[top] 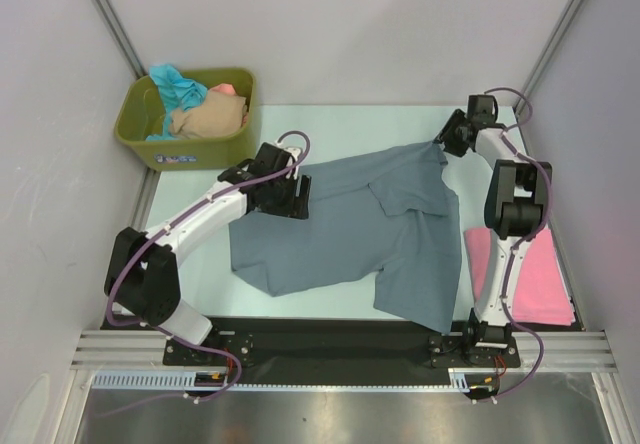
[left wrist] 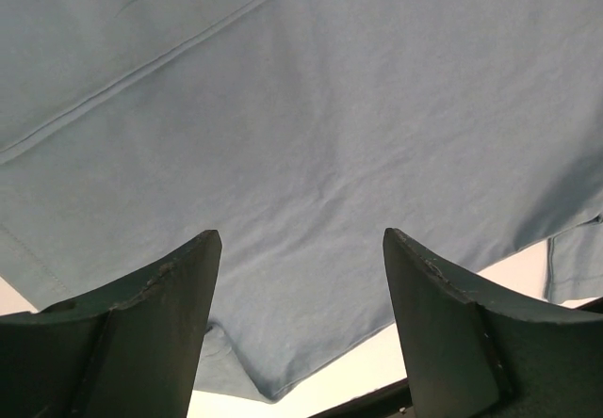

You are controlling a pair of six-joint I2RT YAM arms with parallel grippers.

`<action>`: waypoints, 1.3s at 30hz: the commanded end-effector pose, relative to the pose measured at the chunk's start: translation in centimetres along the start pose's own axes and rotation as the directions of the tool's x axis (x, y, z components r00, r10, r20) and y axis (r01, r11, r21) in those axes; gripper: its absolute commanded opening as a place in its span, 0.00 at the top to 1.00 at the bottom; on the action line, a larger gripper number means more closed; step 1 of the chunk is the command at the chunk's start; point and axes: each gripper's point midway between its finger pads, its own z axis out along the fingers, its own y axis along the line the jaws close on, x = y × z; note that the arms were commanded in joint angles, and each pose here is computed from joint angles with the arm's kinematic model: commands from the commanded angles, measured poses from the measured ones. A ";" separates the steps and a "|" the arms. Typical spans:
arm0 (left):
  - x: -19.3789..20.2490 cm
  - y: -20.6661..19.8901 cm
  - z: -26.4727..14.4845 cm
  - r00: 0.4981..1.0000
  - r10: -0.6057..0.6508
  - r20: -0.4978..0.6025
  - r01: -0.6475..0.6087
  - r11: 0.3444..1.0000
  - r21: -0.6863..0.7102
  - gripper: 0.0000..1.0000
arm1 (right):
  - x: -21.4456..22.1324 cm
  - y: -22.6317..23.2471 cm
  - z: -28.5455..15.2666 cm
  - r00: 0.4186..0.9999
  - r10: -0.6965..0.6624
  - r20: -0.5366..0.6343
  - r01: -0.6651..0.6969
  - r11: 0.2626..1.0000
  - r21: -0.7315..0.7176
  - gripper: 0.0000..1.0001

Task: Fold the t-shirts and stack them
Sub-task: Fold the tshirt

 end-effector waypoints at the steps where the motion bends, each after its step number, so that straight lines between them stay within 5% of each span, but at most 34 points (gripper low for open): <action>1: -0.9 0.5 -0.4 1.000 0.005 0.029 -0.005 1.000 0.006 0.24 | -2.7 2.2 0.5 0.997 -0.050 0.054 0.053 0.996 -0.074 0.51; 26: -0.7 0.7 0.7 0.999 -0.038 -0.004 0.039 0.999 0.031 0.24 | -2.5 0.6 5.6 0.999 0.030 0.012 -0.028 0.995 -0.100 0.66; 32: -0.3 1.2 0.9 0.999 -0.043 -0.016 0.043 0.999 0.022 0.24 | -3.2 -0.3 6.7 1.000 0.009 0.021 -0.007 0.996 -0.092 0.78; 36: 0.1 2.2 1.3 0.996 -0.081 -0.029 0.082 0.997 0.012 0.24 | -5.1 -0.2 7.1 0.994 -0.056 0.092 0.065 0.994 -0.093 0.98; 39: 0.4 2.8 1.6 0.991 -0.127 -0.034 0.128 0.992 0.021 0.24 | -6.8 0.0 7.4 0.984 -0.103 0.146 0.116 0.990 -0.084 1.00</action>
